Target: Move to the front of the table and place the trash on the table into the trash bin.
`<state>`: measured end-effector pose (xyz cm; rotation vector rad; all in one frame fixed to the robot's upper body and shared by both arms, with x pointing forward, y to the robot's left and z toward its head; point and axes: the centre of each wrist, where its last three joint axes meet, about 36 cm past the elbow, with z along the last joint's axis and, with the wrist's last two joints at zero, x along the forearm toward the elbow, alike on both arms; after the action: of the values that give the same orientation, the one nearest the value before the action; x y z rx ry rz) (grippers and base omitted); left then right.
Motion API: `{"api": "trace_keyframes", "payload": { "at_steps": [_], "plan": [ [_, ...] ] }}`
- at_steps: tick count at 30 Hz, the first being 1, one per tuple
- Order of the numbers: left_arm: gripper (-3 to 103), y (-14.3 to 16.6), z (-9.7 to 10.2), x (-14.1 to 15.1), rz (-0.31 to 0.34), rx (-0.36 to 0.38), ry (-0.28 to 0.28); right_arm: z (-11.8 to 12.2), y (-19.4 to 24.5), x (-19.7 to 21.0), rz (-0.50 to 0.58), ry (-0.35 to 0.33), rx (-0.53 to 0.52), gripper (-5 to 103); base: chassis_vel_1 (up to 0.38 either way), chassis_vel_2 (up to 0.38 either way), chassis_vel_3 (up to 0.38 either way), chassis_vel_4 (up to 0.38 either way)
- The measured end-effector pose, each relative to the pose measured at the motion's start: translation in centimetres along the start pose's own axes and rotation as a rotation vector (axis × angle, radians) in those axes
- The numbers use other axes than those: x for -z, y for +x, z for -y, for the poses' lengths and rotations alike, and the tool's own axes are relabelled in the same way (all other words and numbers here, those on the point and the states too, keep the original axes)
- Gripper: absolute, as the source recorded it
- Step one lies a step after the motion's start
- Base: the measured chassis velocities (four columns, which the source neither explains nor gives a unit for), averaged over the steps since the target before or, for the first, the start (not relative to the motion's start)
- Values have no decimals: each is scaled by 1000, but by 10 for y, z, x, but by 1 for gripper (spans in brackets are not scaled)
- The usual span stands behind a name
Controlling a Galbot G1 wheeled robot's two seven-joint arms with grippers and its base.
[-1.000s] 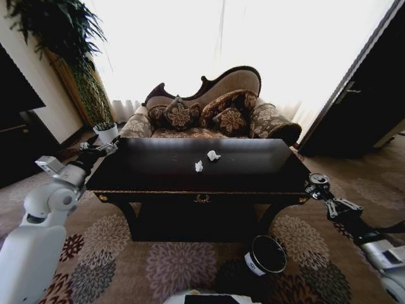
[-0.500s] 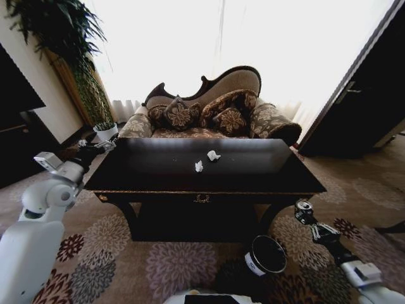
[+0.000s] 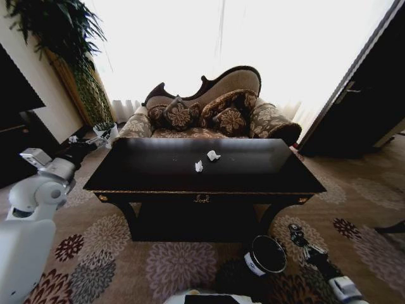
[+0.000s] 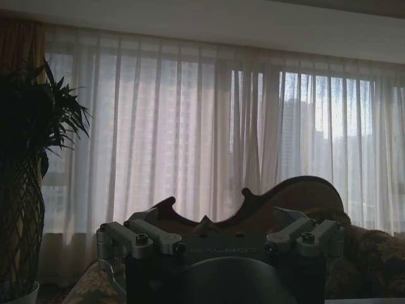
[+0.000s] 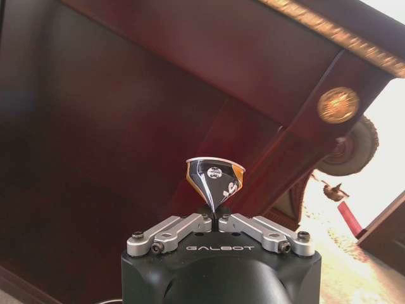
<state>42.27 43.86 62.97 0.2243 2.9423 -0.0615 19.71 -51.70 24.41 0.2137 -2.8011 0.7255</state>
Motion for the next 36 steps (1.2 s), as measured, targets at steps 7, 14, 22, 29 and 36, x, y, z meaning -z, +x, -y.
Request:
{"api": "trace_keyframes", "payload": {
  "at_steps": [7, 14, 22, 29, 36],
  "plan": [
    [100, 5, 0, 14, 7, -9, -14, -18, -15, -20, -33, 2, 26, 0, 0, 0, 0, 0],
    [100, 9, -3, 19, 3, -2, -30, -29, -20, -49, -97, 21, 57, 0, 0, 0, 0, 0],
    [100, 13, -4, 17, -8, 3, -33, -51, -30, -62, -124, 13, 88, 0, 0, 0, 0, 0],
    [100, 17, -8, 21, -7, 17, -44, -55, -33, -65, -134, 43, 91, 0, 0, 0, 0, 0],
    [100, 20, -7, 19, -8, 16, -40, -51, -33, -63, -137, 50, 70, 0, 0, 0, 0, 0]
  ]
}}
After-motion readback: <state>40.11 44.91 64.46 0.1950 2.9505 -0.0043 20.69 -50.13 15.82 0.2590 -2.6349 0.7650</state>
